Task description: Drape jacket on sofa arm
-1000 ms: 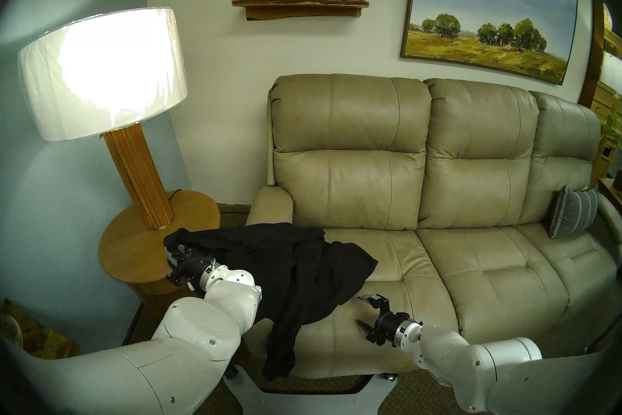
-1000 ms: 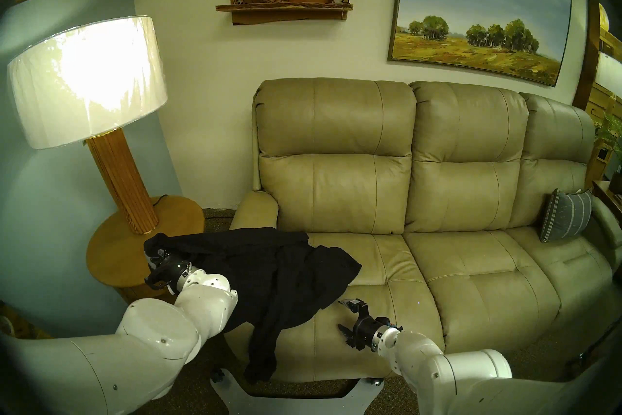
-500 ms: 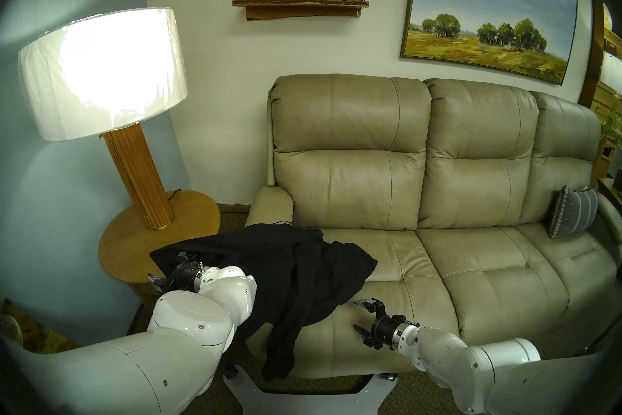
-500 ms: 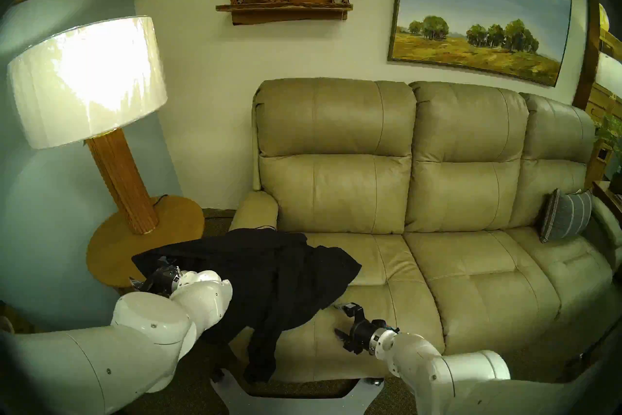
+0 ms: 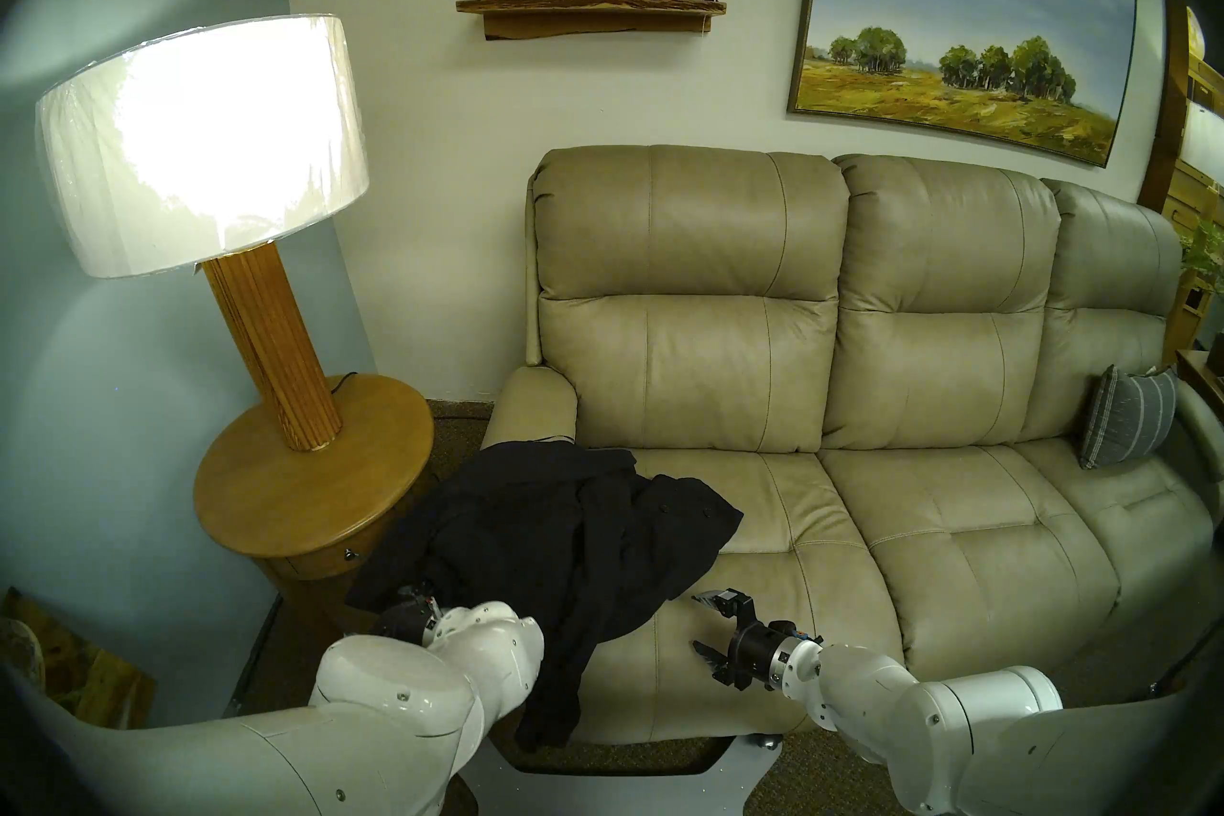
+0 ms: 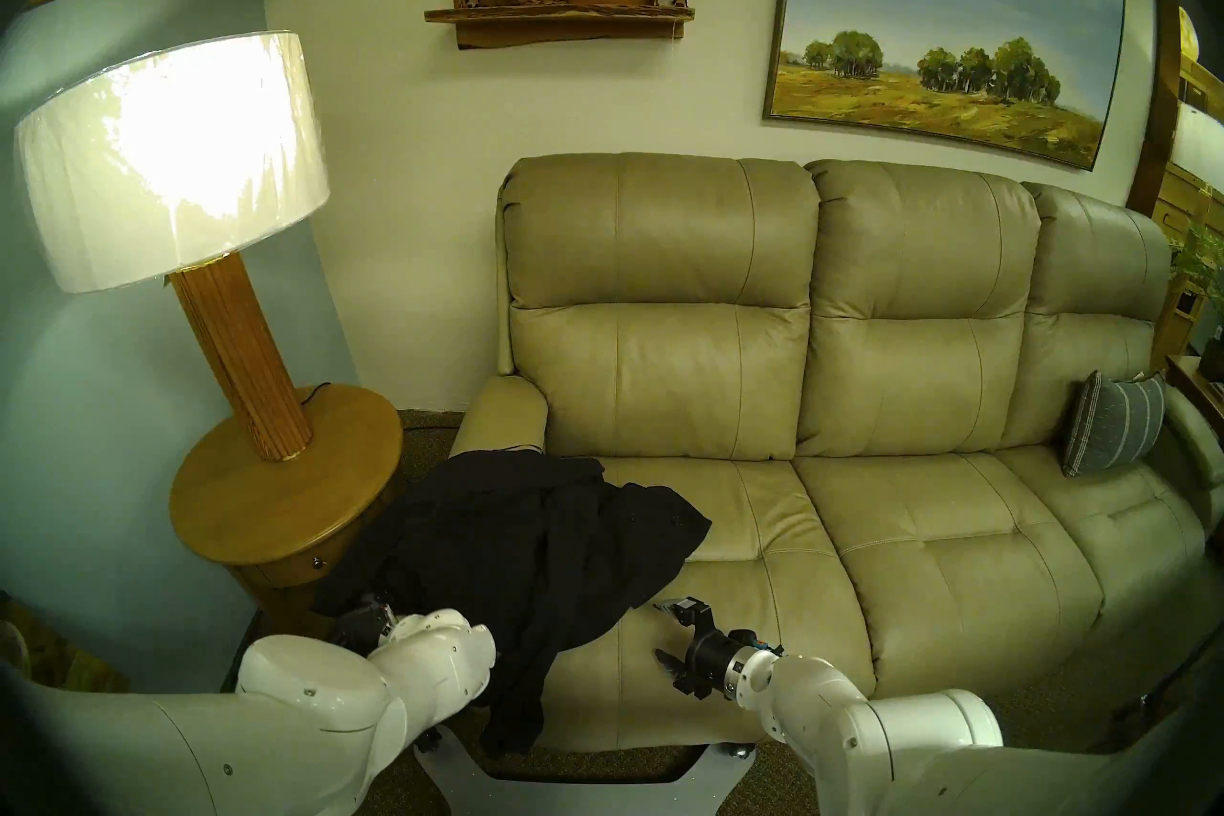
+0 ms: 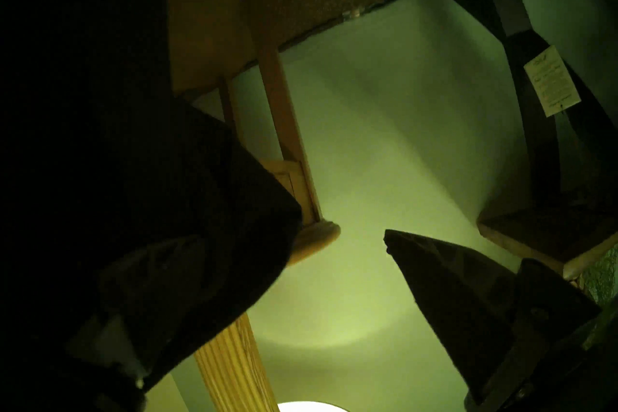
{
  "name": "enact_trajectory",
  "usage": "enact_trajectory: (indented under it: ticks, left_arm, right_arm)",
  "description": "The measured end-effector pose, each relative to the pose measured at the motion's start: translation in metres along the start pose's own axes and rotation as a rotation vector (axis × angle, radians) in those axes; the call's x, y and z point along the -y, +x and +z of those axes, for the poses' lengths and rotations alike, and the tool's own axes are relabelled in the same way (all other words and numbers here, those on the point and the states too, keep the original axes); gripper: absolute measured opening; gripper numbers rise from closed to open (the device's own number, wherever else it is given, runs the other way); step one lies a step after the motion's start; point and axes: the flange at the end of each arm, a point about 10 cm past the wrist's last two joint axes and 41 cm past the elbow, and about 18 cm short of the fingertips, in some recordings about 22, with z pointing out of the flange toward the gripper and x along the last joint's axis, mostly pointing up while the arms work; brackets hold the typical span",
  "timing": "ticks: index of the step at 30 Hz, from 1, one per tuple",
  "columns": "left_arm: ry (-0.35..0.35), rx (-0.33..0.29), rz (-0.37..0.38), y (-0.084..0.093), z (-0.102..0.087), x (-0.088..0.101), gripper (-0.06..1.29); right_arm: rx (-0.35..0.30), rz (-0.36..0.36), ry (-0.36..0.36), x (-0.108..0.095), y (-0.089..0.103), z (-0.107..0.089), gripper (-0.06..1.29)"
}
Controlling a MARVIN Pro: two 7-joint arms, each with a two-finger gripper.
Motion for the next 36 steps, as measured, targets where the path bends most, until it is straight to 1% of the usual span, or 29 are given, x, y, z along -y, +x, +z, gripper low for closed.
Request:
enact_trajectory:
  ticks: [5, 7, 16, 22, 28, 36]
  left_arm:
    - [0.024, -0.025, 0.025, 0.022, -0.009, -0.009, 1.27]
    - [0.033, -0.027, 0.03, 0.028, -0.011, -0.012, 1.27]
    - [0.069, -0.005, 0.038, 0.039, -0.012, -0.021, 1.27]
    - [0.082, 0.034, 0.027, 0.04, -0.009, -0.026, 1.27]
    - [0.085, 0.096, 0.01, 0.038, -0.005, -0.034, 1.27]
    - [0.101, 0.172, -0.002, 0.042, -0.01, -0.041, 1.27]
  right_arm:
    - [-0.006, 0.006, 0.003, -0.001, 0.002, -0.002, 1.23]
    - [-0.012, 0.009, 0.004, -0.002, 0.003, -0.004, 1.23]
    - [-0.034, 0.03, 0.024, -0.005, 0.009, -0.011, 1.23]
    - [-0.041, 0.051, 0.039, -0.01, 0.007, -0.014, 1.23]
    - [-0.048, 0.071, 0.05, -0.017, 0.005, -0.018, 1.23]
    - [-0.058, 0.085, 0.066, -0.018, 0.005, -0.02, 1.23]
